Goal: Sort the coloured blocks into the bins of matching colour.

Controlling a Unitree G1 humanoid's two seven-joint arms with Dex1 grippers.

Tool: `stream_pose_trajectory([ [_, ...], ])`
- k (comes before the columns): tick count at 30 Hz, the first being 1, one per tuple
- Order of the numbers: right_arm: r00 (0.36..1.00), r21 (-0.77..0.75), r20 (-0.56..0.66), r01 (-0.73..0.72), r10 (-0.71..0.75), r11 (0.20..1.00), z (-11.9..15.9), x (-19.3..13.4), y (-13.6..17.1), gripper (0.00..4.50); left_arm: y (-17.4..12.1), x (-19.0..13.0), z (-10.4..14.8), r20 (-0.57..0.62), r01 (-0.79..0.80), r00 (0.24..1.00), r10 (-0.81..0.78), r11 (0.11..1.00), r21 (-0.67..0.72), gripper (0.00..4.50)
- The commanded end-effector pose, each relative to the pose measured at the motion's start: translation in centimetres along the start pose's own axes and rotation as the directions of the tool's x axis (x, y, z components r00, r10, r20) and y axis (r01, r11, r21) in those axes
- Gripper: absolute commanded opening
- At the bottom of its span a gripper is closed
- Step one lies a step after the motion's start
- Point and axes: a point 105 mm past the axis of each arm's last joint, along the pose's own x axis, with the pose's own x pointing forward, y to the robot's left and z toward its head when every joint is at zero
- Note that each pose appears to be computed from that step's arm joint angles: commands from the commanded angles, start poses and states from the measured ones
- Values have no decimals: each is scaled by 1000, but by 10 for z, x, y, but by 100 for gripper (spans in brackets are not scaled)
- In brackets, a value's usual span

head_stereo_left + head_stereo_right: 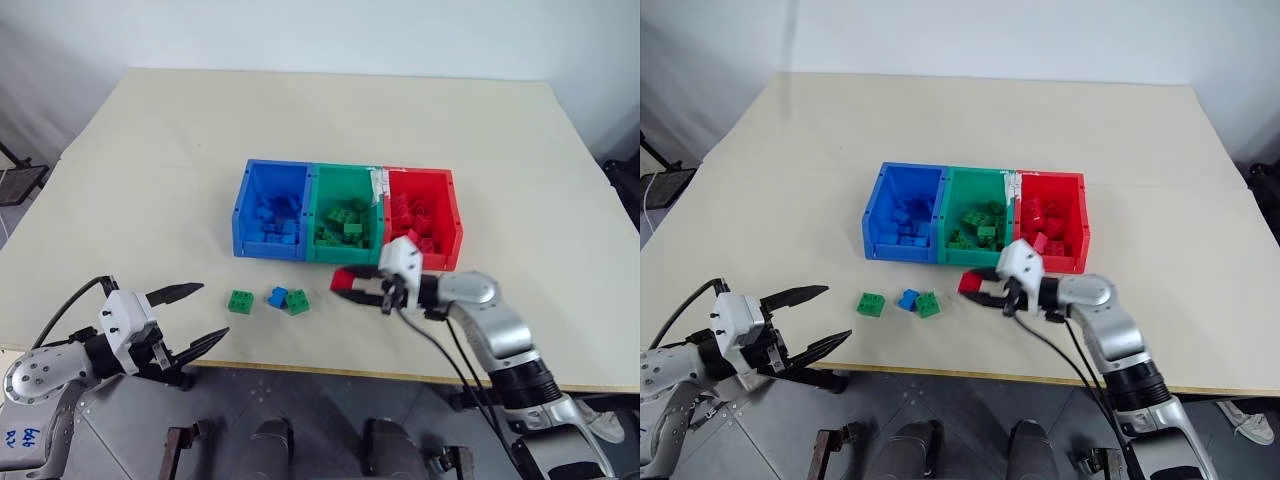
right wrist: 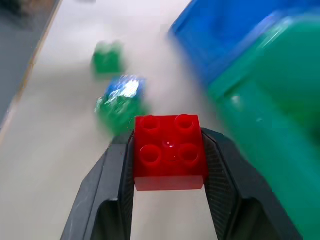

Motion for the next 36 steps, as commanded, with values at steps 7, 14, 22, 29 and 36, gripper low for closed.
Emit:
stream_pose_trajectory([
  [7, 919, -97, 144, 381, -366, 919, 59, -62, -87, 147, -1, 37, 43, 186, 27, 982, -33, 999, 35, 450],
  [14, 888, -71, 120, 454, -444, 888, 46, -58, -109, 288, 4, 46, 45, 180, 45, 982, -51, 998, 40, 450],
  [22, 978, -116, 149, 164, -146, 980, 57, -58, -65, 447, 16, 8, 21, 60, -33, 998, 33, 999, -1, 450],
  [29, 984, -159, -95, -162, 148, 974, 9, -84, -8, 447, 27, -41, -13, -110, -89, 990, 90, 996, 8, 450],
  [36, 988, -127, -125, -112, 96, 986, -10, -103, -7, 447, 15, -19, -2, -113, 76, 991, -71, 997, 35, 450],
])
